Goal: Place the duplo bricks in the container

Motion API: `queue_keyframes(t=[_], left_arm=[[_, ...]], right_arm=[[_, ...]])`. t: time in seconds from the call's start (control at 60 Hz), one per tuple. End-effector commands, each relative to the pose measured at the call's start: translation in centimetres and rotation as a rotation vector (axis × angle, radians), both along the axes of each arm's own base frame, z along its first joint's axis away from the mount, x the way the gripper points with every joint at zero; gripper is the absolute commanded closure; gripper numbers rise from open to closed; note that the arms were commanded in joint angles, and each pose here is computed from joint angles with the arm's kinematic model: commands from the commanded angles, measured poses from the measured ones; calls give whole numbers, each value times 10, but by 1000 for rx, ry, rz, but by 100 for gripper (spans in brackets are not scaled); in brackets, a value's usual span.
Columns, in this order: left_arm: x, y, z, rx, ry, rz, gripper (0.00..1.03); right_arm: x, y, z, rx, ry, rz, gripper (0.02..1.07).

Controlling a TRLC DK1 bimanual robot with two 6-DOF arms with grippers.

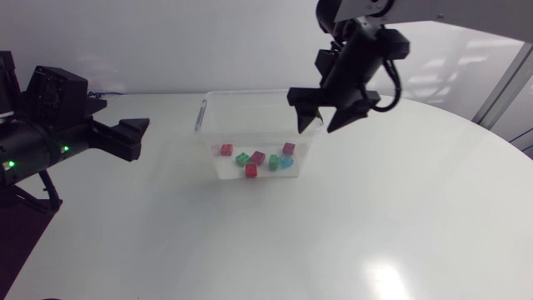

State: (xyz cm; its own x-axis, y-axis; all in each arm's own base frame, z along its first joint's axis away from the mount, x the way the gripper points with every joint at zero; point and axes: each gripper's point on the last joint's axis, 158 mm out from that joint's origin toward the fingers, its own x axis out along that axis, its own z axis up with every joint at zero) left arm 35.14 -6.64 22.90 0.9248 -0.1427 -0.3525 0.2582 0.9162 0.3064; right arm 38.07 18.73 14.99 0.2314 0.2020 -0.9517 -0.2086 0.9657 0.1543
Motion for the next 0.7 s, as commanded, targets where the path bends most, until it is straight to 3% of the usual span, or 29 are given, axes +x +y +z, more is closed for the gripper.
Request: queue_keyframes(t=[0.0, 0.367, 0.683], left_arm=[[-3, -3, -7, -23, 6, -8, 4], [-8, -22, -8, -34, 9, -57, 4], [-10, -33, -5, -39, 3, -87, 4]], right_arm=[[-43, -25, -12, -34, 111, -4, 15], [-190, -87, -114, -177, 552, 29, 15], [-231, -111, -142, -245, 670, 36, 16]])
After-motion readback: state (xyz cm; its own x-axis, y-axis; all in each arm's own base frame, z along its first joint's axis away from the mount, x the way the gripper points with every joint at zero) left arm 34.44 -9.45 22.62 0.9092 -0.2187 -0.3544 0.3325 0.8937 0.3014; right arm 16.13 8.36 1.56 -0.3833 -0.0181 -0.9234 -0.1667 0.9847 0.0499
